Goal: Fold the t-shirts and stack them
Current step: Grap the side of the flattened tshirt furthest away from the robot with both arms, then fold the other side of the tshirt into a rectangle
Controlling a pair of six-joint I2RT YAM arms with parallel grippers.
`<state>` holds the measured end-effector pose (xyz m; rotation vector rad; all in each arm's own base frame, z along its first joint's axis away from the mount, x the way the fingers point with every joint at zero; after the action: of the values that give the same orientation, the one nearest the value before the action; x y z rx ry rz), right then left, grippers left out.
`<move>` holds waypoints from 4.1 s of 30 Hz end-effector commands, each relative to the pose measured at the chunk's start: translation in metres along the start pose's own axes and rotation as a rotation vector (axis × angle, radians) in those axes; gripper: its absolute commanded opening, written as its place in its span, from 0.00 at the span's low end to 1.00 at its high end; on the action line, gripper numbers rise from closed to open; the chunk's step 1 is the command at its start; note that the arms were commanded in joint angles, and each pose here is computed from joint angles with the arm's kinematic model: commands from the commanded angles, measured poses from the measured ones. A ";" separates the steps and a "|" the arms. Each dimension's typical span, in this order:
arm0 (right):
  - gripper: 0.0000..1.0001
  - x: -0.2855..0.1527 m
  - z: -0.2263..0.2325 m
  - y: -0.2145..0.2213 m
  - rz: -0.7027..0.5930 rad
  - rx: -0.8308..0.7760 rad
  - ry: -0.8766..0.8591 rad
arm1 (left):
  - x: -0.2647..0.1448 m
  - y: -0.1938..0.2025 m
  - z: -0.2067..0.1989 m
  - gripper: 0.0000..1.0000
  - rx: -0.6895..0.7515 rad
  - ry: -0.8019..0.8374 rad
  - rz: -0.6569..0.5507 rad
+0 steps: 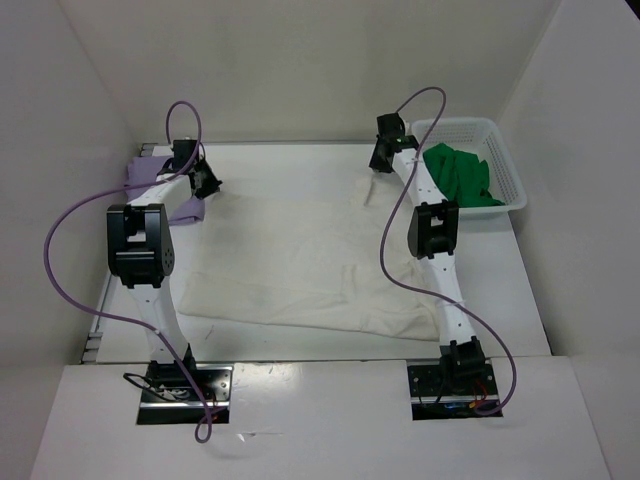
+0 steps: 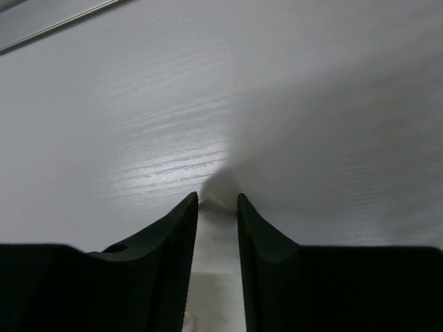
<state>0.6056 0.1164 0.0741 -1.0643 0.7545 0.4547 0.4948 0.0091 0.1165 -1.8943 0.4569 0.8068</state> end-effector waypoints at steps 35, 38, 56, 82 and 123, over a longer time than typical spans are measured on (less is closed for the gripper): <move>0.01 -0.290 -0.064 0.047 0.020 0.016 -0.101 | -0.086 0.012 0.049 0.00 -0.109 0.039 -0.046; 0.01 -0.309 -0.080 0.068 0.051 0.023 -0.091 | -0.097 0.018 0.053 0.00 -0.119 0.045 -0.040; 0.01 -0.366 -0.146 0.153 0.306 0.091 0.059 | -0.142 0.066 0.075 0.00 -0.184 0.007 0.007; 0.29 -0.399 -0.160 0.182 0.434 0.107 0.125 | -0.181 0.031 0.082 0.33 -0.286 -0.139 -0.112; 0.26 -0.234 -0.073 0.215 0.448 -0.076 -0.050 | -0.123 0.172 0.001 0.31 -0.041 0.238 0.296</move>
<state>0.2872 0.1477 0.0910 -0.9304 0.9635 0.8911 0.2951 -0.0687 0.0912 -1.9905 0.9076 0.8236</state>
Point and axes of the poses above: each gripper's point midway between its finger pads, its own x axis out along the fingers, its own z axis along the line the jaws close on, y = z × x, the point moved 6 cm from there along -x, back along the fingers, and after that the axes turned 7 degrees about x, right-handed, at the moved point
